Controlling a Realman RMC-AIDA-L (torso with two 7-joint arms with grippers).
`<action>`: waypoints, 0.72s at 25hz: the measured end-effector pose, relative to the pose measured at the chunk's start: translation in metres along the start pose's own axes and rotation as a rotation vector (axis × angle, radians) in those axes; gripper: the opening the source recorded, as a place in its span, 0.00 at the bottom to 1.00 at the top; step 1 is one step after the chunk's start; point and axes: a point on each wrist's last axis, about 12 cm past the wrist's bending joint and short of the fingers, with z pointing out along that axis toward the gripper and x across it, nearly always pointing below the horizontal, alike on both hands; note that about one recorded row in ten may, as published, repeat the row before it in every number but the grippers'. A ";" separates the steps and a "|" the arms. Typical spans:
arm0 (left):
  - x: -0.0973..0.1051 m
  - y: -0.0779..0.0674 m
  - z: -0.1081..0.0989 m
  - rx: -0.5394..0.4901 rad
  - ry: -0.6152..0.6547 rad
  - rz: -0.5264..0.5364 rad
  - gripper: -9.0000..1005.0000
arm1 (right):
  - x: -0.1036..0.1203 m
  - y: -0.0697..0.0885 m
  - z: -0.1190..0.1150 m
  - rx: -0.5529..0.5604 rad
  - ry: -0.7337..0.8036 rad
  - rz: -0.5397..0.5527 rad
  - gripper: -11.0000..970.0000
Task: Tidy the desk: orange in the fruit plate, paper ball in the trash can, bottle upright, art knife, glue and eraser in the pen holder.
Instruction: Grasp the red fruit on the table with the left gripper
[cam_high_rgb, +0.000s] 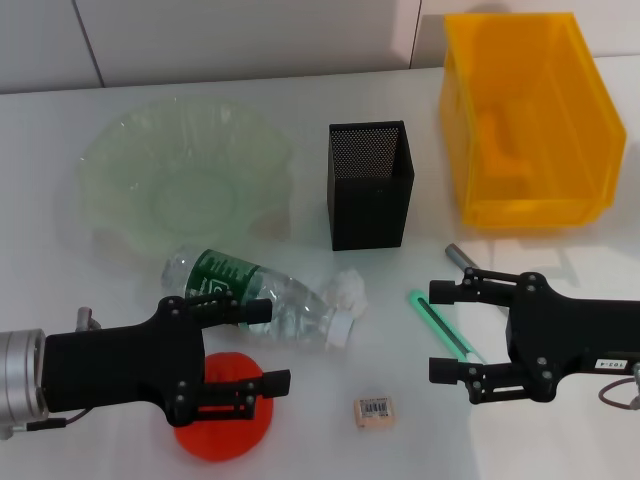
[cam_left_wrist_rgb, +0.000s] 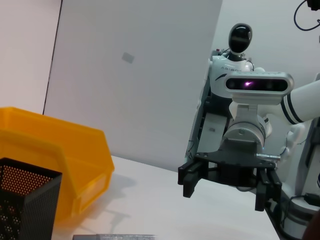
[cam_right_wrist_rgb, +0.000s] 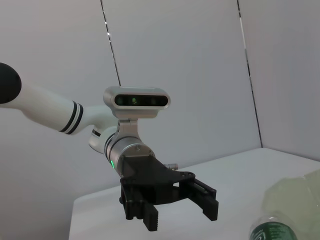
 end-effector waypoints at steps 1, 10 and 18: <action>0.000 0.000 0.000 0.002 -0.001 0.000 0.80 | 0.000 0.000 0.000 0.000 0.000 0.000 0.85; 0.002 -0.002 0.002 0.023 0.018 -0.001 0.80 | 0.000 -0.001 -0.001 0.017 -0.009 0.003 0.85; 0.015 -0.004 -0.002 -0.024 0.072 -0.016 0.79 | 0.003 0.005 -0.016 0.086 -0.058 -0.001 0.85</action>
